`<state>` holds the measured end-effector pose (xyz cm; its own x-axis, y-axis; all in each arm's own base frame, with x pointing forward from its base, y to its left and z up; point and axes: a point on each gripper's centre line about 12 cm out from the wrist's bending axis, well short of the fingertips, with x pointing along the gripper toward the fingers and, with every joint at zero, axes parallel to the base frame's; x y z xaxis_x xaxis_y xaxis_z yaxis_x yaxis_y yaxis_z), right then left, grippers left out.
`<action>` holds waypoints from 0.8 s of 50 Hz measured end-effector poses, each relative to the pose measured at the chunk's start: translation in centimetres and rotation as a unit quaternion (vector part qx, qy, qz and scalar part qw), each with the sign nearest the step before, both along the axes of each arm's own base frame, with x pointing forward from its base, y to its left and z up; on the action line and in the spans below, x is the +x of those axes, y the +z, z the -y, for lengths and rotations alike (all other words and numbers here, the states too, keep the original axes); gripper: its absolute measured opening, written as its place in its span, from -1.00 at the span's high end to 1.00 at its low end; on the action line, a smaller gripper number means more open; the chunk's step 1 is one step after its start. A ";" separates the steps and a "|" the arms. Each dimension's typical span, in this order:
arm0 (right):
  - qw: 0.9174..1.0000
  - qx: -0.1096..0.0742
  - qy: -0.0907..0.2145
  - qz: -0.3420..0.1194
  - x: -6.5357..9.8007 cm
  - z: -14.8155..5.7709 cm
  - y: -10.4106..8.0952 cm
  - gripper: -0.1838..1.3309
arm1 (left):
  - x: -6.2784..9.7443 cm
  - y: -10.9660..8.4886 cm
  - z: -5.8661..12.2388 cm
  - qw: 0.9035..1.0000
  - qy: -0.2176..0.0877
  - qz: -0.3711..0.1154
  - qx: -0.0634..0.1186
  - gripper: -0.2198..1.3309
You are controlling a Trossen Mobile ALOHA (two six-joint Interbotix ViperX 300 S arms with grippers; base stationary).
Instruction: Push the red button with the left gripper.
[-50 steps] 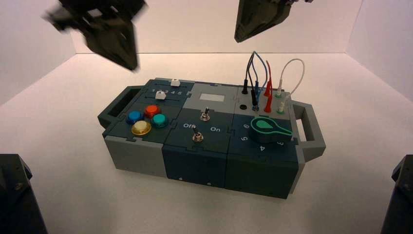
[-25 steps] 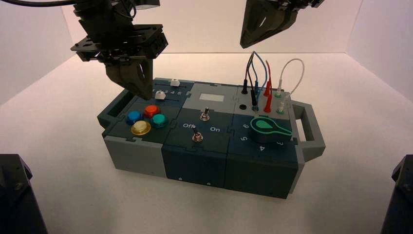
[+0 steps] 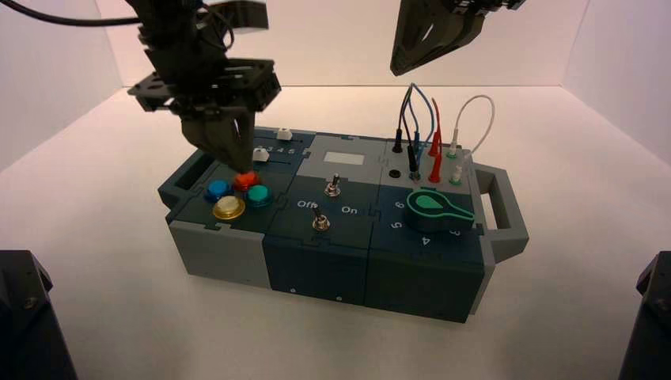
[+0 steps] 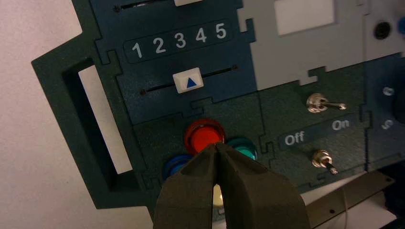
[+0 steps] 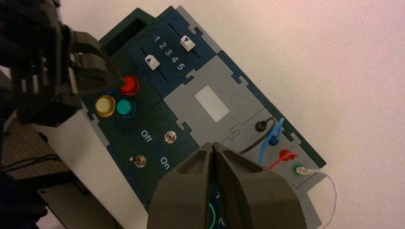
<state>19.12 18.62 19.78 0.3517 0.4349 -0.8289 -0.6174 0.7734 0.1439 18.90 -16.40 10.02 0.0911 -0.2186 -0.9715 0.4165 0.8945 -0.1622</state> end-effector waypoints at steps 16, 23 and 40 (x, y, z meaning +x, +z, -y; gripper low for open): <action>1.000 0.002 0.000 0.003 0.0 0.0 0.2 0.94 | 0.3 -0.8 0.3 1.000 -0.003 -0.008 0.008 0.92; 1.000 0.003 0.000 0.003 -0.1 0.1 0.2 0.94 | 0.4 -0.6 0.3 1.000 -0.004 -0.004 0.007 0.92; 1.000 0.008 0.000 0.010 -0.8 0.7 0.5 0.94 | 0.2 0.7 0.2 1.000 -0.004 0.008 -0.004 0.92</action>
